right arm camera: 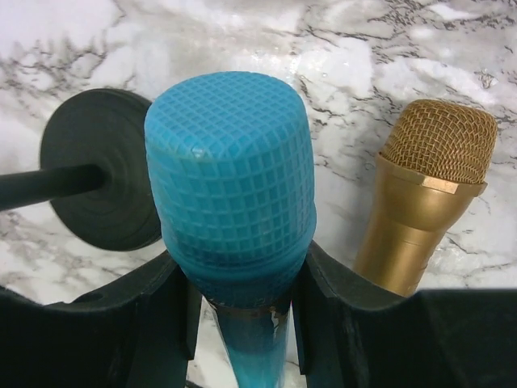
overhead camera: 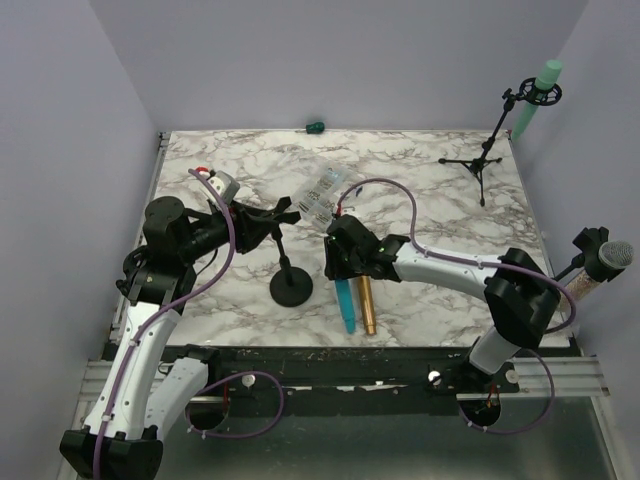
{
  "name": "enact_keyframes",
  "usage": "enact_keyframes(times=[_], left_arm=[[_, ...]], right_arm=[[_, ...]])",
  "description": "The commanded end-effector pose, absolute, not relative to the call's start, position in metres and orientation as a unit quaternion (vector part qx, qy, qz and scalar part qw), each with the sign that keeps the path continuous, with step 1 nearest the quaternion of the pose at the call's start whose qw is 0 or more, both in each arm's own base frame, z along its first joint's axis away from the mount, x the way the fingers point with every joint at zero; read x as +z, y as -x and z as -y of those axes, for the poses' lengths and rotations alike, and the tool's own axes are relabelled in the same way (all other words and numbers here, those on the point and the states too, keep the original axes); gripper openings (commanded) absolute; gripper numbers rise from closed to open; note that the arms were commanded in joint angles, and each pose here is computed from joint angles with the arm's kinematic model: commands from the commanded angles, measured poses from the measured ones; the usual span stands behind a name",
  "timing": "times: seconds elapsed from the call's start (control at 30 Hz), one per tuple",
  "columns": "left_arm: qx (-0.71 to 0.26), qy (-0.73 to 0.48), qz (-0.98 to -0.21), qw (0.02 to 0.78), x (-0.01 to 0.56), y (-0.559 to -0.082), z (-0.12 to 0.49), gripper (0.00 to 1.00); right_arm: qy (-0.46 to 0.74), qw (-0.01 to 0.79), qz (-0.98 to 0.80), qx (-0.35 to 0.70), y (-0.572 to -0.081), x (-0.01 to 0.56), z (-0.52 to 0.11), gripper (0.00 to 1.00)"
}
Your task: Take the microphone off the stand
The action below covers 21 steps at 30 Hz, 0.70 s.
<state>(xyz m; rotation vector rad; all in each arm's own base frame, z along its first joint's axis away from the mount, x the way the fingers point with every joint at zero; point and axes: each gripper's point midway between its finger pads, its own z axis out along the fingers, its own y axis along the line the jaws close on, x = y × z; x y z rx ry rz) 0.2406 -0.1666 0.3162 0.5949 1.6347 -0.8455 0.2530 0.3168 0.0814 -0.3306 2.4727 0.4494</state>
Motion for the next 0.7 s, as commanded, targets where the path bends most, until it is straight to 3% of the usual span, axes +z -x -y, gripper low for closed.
enact_keyframes(times=[0.0,0.17,0.3,0.5,0.67], left_arm=[[-0.361,-0.255,-0.676,0.59,0.331,-0.238,0.168,0.1],[-0.365,-0.255,-0.675,0.589,0.331,-0.237,0.169,0.1],[-0.366,-0.255,-0.674,0.589,0.331,-0.237,0.169,0.11],[-0.37,-0.255,-0.674,0.587,0.331,-0.237,0.17,0.12],[-0.371,-0.255,-0.674,0.586,0.331,-0.237,0.17,0.12]], right_arm=[[0.074,0.297,-0.944,0.125,-0.263,0.057,-0.305,0.01],[0.057,0.287,-0.949,0.114,-0.267,0.043,-0.308,0.01],[0.048,0.289,-0.95,0.109,-0.271,0.035,-0.309,0.11],[0.039,0.299,-0.946,0.115,-0.277,0.034,-0.314,0.15],[0.037,0.308,-0.944,0.11,-0.283,0.034,-0.316,0.25]])
